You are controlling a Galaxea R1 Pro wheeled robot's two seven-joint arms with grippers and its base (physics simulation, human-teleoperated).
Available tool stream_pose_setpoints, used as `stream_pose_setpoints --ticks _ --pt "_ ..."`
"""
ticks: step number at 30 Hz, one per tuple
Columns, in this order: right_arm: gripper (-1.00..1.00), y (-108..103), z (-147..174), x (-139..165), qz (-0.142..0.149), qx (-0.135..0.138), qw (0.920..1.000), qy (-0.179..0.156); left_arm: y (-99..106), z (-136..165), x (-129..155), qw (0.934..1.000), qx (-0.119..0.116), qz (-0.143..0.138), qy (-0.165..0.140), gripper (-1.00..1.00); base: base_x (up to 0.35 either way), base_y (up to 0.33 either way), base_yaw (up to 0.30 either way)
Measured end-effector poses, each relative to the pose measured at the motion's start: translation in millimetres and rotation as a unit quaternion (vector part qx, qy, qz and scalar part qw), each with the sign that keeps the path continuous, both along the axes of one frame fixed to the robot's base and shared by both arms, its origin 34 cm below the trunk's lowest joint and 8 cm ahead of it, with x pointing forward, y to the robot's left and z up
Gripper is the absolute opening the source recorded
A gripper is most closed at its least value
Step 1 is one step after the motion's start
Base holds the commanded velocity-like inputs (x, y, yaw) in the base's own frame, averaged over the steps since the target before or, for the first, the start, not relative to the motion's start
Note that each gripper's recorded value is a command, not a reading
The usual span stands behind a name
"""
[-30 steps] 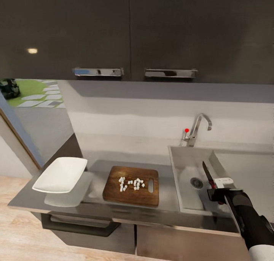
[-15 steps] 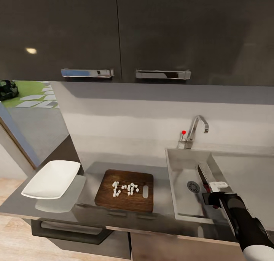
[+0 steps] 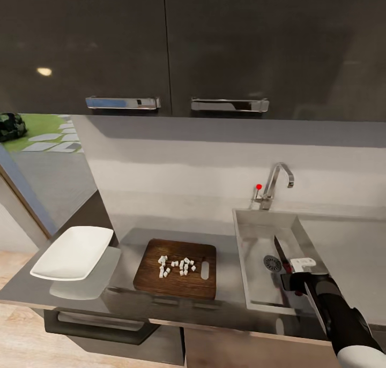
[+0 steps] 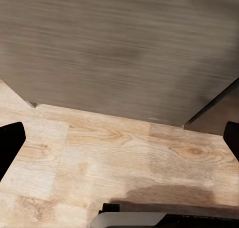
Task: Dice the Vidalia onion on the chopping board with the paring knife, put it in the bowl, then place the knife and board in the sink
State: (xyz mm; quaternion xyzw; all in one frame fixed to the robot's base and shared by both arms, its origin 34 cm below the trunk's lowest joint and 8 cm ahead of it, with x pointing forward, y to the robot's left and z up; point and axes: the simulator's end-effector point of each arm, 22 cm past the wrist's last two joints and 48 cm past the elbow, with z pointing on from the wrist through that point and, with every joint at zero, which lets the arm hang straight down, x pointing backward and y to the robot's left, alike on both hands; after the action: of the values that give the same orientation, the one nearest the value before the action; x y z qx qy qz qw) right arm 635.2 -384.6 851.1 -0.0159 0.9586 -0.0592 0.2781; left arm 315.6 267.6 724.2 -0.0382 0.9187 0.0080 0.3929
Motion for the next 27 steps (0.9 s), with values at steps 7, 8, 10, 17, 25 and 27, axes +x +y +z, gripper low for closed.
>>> stream_pose_setpoints --ticks 7,8,10,17,25,27 --pt "1.0 7.9 -1.2 0.8 0.003 0.005 1.0 -0.001 0.0 0.0 0.0 1.0 0.0 0.0 0.0 1.0 0.0 0.0 0.0" --pt "1.0 9.2 -1.2 1.0 0.003 0.006 1.0 -0.001 0.0 0.0 0.0 1.0 0.0 0.0 0.0 1.0 0.0 0.0 0.0" --pt "1.0 10.5 1.5 3.8 0.005 0.006 0.9999 -0.007 0.0 0.0 0.0 1.0 0.0 0.0 0.0 1.0 0.0 0.0 0.0" --pt "1.0 12.0 103.8 57.6 0.025 -0.019 0.9896 -0.14 0.0 0.1 -0.1 1.0 0.0 0.0 0.0 1.0 0.0 0.0 0.0" --pt "1.0 32.8 138.3 65.8 0.049 0.003 0.9842 -0.17 0.1 -0.3 -0.5 1.0 0.0 0.0 0.001 1.0 -0.001 0.003 0.0" --pt "1.0 35.7 138.4 65.8 0.054 0.007 0.9841 -0.169 0.1 -0.4 -0.5 1.0 0.0 0.0 0.001 1.0 -0.056 0.108 0.0"
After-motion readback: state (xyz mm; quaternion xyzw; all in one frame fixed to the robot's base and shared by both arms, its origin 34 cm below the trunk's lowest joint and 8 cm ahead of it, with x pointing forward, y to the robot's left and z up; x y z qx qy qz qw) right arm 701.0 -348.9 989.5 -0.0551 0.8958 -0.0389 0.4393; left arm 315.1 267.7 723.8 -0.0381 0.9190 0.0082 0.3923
